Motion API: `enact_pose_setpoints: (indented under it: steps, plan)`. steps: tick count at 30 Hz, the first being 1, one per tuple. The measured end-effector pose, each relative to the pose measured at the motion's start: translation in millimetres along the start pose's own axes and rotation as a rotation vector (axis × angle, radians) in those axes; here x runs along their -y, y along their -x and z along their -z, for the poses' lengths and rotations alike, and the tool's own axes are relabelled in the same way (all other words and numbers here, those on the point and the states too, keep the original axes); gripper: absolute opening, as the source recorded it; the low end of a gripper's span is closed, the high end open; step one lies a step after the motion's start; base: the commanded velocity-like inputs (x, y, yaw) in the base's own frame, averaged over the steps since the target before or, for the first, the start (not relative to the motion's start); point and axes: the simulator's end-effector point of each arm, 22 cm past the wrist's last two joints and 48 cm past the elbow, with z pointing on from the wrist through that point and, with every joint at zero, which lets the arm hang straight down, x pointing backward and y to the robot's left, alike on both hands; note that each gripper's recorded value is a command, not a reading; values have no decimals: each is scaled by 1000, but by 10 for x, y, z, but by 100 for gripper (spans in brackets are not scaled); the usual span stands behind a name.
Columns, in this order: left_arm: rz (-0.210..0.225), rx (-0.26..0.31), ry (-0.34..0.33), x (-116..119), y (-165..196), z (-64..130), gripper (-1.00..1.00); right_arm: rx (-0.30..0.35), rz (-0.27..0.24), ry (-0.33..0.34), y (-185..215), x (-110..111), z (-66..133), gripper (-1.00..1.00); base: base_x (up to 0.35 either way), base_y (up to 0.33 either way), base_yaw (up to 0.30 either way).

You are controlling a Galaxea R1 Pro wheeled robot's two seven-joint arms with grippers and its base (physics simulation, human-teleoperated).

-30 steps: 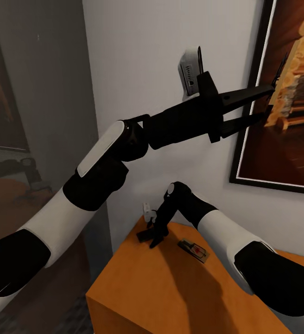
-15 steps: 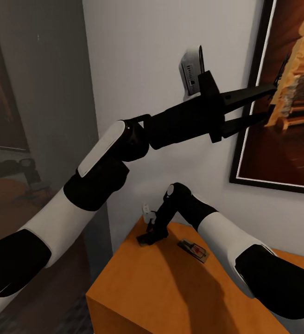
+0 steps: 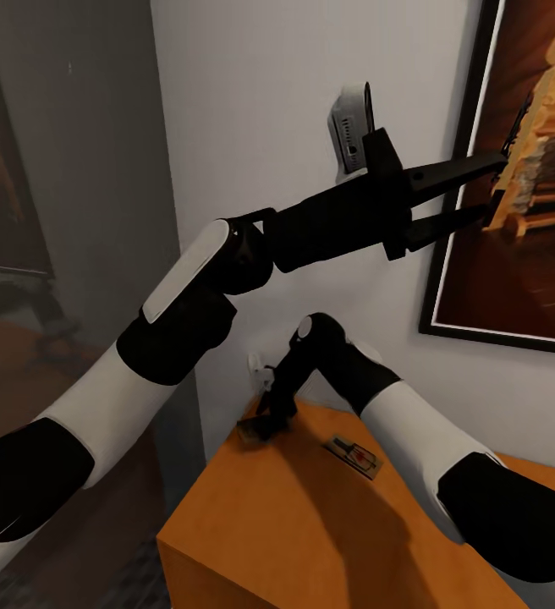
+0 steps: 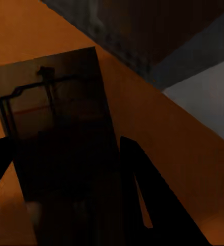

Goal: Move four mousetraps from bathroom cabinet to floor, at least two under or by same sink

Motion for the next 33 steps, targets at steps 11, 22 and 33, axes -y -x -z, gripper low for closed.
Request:
enact_pose_setpoints:
  steps: [11,22,33]
  plan:
    - [1,0,-1,2,-3,-6,-100,40,30,-89,414,28,364,-100,0,0,0]
    - [1,0,-1,2,-3,-7,-100,50,47,-101,482,29,403,-100,0,0,0]
    - [-1,4,-2,4,16,9,-100,52,50,-104,491,34,411,-100,-146,0,0]
